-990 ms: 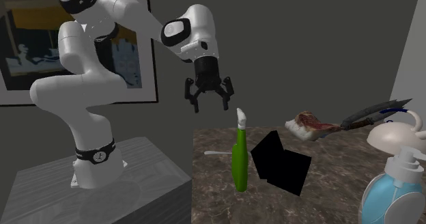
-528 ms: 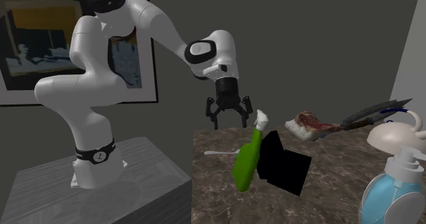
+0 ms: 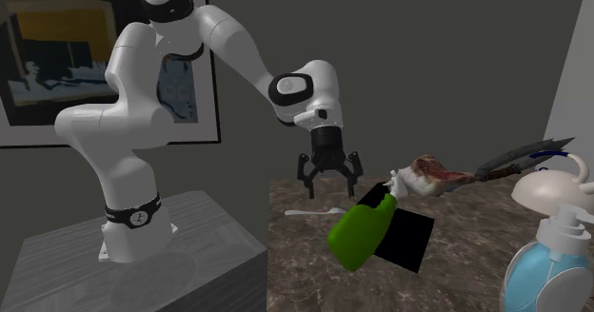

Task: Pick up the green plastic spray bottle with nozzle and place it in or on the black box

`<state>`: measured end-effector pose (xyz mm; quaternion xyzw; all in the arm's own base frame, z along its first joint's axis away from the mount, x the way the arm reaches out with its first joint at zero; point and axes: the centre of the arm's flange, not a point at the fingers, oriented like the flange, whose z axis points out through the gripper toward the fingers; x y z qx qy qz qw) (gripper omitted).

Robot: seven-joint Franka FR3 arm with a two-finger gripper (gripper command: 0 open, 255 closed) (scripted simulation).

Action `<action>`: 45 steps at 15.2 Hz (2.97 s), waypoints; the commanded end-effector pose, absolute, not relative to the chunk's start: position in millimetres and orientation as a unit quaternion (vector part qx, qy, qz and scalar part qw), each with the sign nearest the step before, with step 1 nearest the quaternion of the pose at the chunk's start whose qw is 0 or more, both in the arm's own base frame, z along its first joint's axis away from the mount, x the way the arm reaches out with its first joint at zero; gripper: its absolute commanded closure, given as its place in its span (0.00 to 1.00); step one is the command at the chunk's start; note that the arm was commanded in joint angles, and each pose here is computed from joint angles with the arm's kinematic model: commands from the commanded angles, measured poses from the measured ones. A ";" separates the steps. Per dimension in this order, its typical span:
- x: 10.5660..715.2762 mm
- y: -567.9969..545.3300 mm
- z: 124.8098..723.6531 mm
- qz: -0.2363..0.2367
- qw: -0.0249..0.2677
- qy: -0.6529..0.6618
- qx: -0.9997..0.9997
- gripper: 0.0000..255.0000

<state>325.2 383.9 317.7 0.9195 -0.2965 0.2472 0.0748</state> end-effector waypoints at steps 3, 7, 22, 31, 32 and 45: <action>330.6 379.2 305.9 0.247 0.075 -0.297 0.919 0.00; 330.6 379.2 305.9 0.247 0.075 -0.297 0.919 0.00; 350.2 401.9 314.3 0.205 0.054 -0.413 0.886 0.00; 461.9 422.1 354.3 0.006 -0.037 -0.792 0.609 0.00; 462.2 422.3 349.0 0.006 -0.037 -0.792 0.609 0.00; 464.5 423.5 314.4 0.006 -0.037 -0.792 0.609 0.00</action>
